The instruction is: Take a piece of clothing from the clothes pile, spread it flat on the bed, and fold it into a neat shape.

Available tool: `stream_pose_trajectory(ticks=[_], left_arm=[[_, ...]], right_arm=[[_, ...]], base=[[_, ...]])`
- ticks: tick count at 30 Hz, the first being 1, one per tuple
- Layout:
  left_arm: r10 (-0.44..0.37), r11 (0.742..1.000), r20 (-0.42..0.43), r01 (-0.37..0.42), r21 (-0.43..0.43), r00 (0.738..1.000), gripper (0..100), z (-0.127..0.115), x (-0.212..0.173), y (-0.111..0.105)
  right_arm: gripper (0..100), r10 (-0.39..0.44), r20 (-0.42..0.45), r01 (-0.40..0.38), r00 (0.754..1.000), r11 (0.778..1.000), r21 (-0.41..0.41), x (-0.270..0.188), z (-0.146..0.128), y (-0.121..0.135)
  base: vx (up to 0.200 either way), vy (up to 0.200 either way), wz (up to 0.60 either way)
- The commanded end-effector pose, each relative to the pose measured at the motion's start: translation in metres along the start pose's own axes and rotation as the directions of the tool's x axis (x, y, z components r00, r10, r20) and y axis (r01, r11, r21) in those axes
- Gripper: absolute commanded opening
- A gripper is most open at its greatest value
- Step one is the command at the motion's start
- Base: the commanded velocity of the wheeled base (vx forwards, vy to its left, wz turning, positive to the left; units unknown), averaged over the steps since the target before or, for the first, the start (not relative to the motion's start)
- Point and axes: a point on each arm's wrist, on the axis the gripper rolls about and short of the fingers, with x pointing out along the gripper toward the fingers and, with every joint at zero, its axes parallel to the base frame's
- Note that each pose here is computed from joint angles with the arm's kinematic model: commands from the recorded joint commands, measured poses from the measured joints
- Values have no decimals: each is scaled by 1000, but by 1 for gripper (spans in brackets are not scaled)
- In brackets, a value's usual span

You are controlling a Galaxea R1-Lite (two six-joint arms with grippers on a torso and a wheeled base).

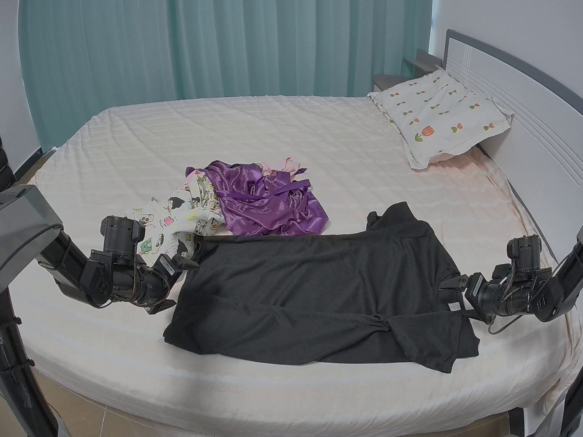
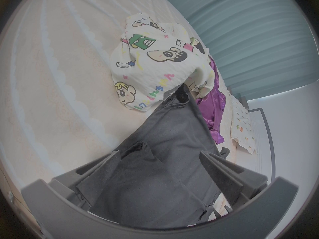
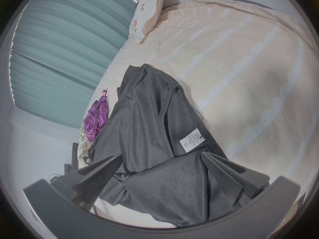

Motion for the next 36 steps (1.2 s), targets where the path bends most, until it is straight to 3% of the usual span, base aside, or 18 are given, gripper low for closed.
stream_pose_trajectory(ticks=[1, 16, 30, 31, 36], left_arm=[[26, 1000, -16, -26, -8, 1000, 100, 1, 18, 7], [28, 999, -21, -28, -23, 999, 100, 0, 19, 9], [32, 999, -23, -32, -34, 999, 100, 0, 20, 10], [32, 999, -23, -32, -34, 999, 100, 0, 20, 10], [34, 999, -25, -35, -36, 999, 100, -1, 20, 10]], right_arm=[[100, 4, -14, -4, 1000, 1000, -2, 3, -1, 0], [100, -11, 14, 11, 1000, 999, -52, -7, -4, -7], [100, -43, -40, 41, 998, 997, -62, 11, -11, -16], [0, -42, -36, 39, 998, 997, -60, 12, -10, -16], [0, -43, -29, 42, 999, 998, -55, 10, -8, -16]], base=[[0, 0, 0], [0, 0, 0], [0, 0, 0], [0, 0, 0], [0, 0, 0]])
